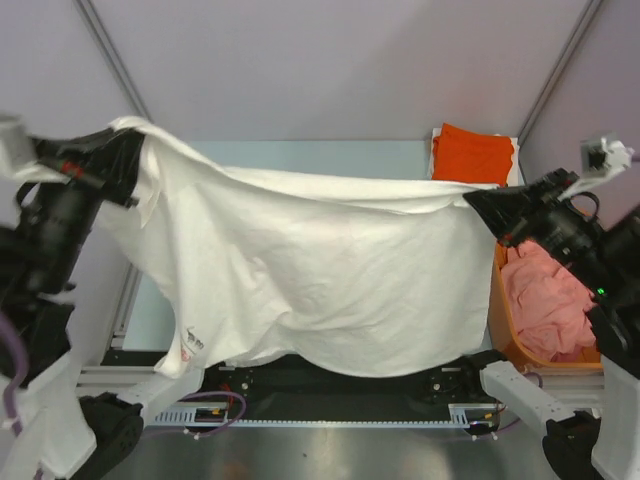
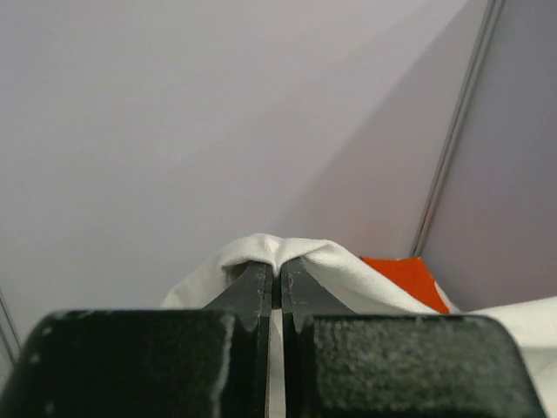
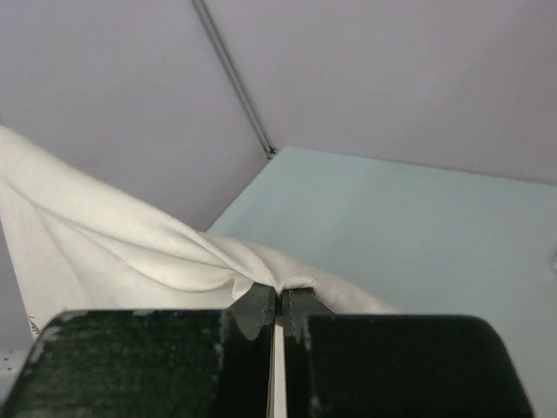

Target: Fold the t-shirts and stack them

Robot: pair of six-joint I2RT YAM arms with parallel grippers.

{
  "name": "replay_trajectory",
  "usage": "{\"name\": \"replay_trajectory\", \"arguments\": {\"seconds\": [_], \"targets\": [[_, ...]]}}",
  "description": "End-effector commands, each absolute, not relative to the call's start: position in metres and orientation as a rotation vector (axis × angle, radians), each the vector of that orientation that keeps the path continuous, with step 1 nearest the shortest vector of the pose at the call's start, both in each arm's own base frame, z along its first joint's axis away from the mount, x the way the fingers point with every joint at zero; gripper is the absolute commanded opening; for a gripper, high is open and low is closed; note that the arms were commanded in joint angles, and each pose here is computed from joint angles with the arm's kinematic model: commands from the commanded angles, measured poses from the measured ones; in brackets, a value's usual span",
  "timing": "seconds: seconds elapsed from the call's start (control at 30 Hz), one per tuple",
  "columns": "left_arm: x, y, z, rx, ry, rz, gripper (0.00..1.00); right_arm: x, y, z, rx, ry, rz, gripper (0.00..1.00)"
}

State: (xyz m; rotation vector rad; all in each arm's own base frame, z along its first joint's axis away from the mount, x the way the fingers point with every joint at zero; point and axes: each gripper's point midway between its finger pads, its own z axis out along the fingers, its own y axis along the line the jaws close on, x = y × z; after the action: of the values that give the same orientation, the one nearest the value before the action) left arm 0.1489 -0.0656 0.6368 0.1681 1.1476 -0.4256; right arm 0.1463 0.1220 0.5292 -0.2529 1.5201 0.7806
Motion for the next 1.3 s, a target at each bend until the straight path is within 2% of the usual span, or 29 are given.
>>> {"name": "replay_trajectory", "arguments": {"seconds": [0.0, 0.1, 0.13, 0.17, 0.2, 0.23, 0.27, 0.3, 0.33, 0.37, 0.4, 0.43, 0.47, 0.5, 0.53, 0.57, 0.6, 0.63, 0.77, 0.8, 1.0, 1.2, 1.23, 1.27], "targets": [[0.237, -0.09, 0.602, 0.218, 1.315, -0.346, 0.0, 0.214, 0.118, 0.478, -0.101, 1.738, 0.674, 0.0], [0.303, -0.116, 0.553, 0.307, 1.467, -0.356, 0.0, 0.277, 0.117, 0.422, 0.013, 1.903, 0.568, 0.0], [0.347, -0.127, 0.518, 0.323, 1.568, -0.362, 0.0, 0.294, 0.117, 0.409, 0.037, 1.928, 0.55, 0.0], [0.368, -0.134, 0.497, 0.348, 1.624, -0.378, 0.0, 0.31, 0.115, 0.392, 0.07, 1.97, 0.526, 0.0], [0.418, -0.141, 0.443, 0.354, 1.761, -0.391, 0.0, 0.345, 0.113, 0.351, 0.135, 2.066, 0.477, 0.0], [0.422, -0.134, 0.444, 0.33, 1.759, -0.365, 0.0, 0.362, 0.11, 0.329, 0.168, 2.107, 0.454, 0.0], [0.477, -0.138, 0.374, 0.299, 1.92, -0.357, 0.0, 0.382, 0.106, 0.302, 0.214, 2.161, 0.423, 0.0], [0.507, -0.124, 0.334, 0.23, 2.008, -0.324, 0.0, 0.4, 0.1, 0.279, 0.281, 2.199, 0.385, 0.0], [0.529, -0.119, 0.294, 0.163, 2.108, -0.332, 0.0, 0.429, 0.093, 0.226, 0.349, 2.309, 0.356, 0.0], [0.581, -0.124, 0.219, 0.043, 2.253, -0.394, 0.0, 0.441, 0.092, 0.21, 0.387, 2.345, 0.365, 0.09], [0.585, -0.115, 0.202, -0.026, 2.329, -0.452, 0.05, 0.448, 0.097, 0.194, 0.398, 2.394, 0.395, 0.45], [0.58, -0.118, 0.157, -0.063, 2.414, -0.505, 0.22, 0.458, 0.101, 0.173, 0.395, 2.456, 0.392, 0.62], [0.578, -0.116, 0.141, -0.099, 2.444, -0.483, 0.24, 0.46, 0.103, 0.169, 0.397, 2.47, 0.38, 0.77], [0.577, -0.118, 0.136, -0.087, 2.446, -0.46, 0.28, 0.461, 0.102, 0.168, 0.394, 2.466, 0.349, 0.99], [0.577, -0.114, 0.133, -0.091, 2.441, -0.412, 0.49, 0.459, 0.104, 0.171, 0.38, 2.447, 0.35, 1.0], [0.567, -0.112, 0.115, -0.092, 2.48, -0.388, 0.6, 0.458, 0.107, 0.174, 0.366, 2.43, 0.354, 1.0], [0.568, -0.111, 0.135, -0.088, 2.427, -0.381, 0.67, 0.457, 0.106, 0.175, 0.365, 2.419, 0.351, 1.0], [0.56, -0.104, 0.128, -0.111, 2.448, -0.337, 0.75, 0.454, 0.106, 0.177, 0.367, 2.404, 0.355, 1.0], [0.538, -0.089, 0.151, -0.142, 2.427, -0.252, 0.79, 0.444, 0.116, 0.171, 0.343, 2.42, 0.383, 1.0], [0.533, -0.085, 0.173, -0.145, 2.381, -0.243, 0.79, 0.44, 0.121, 0.169, 0.33, 2.427, 0.379, 1.0], [0.482, -0.078, 0.181, -0.182, 2.396, -0.241, 0.8, 0.416, 0.126, 0.145, 0.374, 2.454, 0.407, 1.0], [0.403, -0.06, 0.166, -0.348, 2.439, -0.185, 0.76, 0.392, 0.116, 0.118, 0.433, 2.505, 0.365, 1.0], [0.381, -0.055, 0.145, -0.386, 2.494, -0.154, 0.75, 0.38, 0.11, 0.108, 0.458, 2.526, 0.344, 1.0], [0.366, -0.053, 0.157, -0.45, 2.45, -0.17, 0.75, 0.376, 0.103, 0.104, 0.491, 2.526, 0.318, 1.0]]}}
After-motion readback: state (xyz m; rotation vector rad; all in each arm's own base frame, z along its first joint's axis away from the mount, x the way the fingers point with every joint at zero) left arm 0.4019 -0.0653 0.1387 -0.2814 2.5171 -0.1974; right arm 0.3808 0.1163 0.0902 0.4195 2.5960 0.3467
